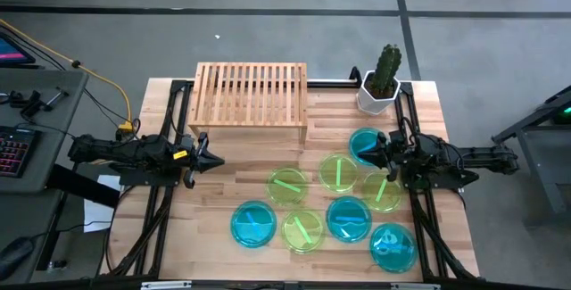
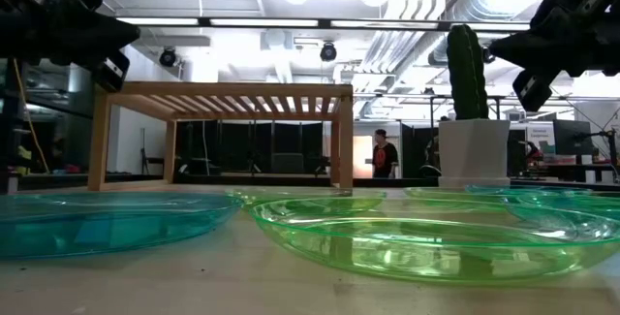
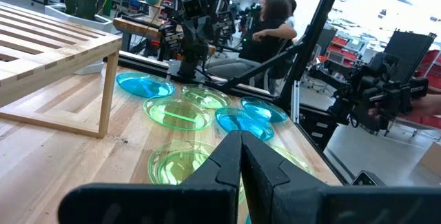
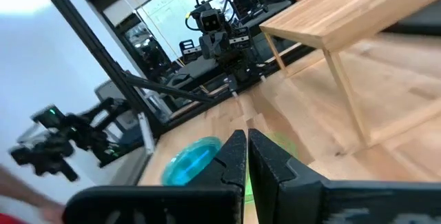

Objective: Place and stack plates onto a shelf

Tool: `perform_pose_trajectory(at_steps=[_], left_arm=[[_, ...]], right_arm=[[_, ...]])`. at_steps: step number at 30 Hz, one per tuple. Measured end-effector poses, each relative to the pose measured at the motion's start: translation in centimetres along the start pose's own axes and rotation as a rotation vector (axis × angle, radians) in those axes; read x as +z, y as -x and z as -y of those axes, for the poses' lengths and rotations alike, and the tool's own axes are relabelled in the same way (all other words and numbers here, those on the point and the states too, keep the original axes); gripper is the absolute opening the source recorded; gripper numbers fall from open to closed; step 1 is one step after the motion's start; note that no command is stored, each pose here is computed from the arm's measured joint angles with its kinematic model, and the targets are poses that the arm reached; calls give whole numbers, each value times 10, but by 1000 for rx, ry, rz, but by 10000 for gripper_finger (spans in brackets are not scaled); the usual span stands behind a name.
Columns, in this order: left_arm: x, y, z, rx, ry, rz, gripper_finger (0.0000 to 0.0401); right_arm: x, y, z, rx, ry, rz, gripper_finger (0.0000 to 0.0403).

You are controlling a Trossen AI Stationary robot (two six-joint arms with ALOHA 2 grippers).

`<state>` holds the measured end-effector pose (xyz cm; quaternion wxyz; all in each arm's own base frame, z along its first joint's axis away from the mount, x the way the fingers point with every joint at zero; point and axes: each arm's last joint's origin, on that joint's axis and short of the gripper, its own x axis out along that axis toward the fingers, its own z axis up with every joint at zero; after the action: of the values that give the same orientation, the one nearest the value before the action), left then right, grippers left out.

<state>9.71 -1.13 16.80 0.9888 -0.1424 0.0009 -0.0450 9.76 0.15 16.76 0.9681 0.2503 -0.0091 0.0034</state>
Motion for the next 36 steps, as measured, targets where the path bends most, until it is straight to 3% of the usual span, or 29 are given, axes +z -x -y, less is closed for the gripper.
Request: perform_pose_trajectory(at_steps=[4,8,13,15,18,21,27,32,36], left_arm=[[0,0,0,0,0,0,1],[0,0,0,0,0,0,1],[0,0,0,0,0,0,1],[0,0,0,0,0,0,1],[0,0,0,0,0,0,1],[0,0,0,0,0,0,1],[0,0,0,0,0,-1,1],[0,0,0,0,0,0,1],[0,0,0,0,0,0,1]], right_arm=[[3,0,1,-48,23,51,0],[13,1,-2,-37,-289,190,0],[22,5,3,-217,-505,457,0],[27,5,1,-201,-600,545,0],[40,4,-7,-109,-591,575,1],[64,0,-20,-136,-514,568,11],[90,-39,-34,-427,-384,264,67],[77,-73,-22,-695,-407,-152,114],[59,-85,-14,-738,-515,-553,127]])
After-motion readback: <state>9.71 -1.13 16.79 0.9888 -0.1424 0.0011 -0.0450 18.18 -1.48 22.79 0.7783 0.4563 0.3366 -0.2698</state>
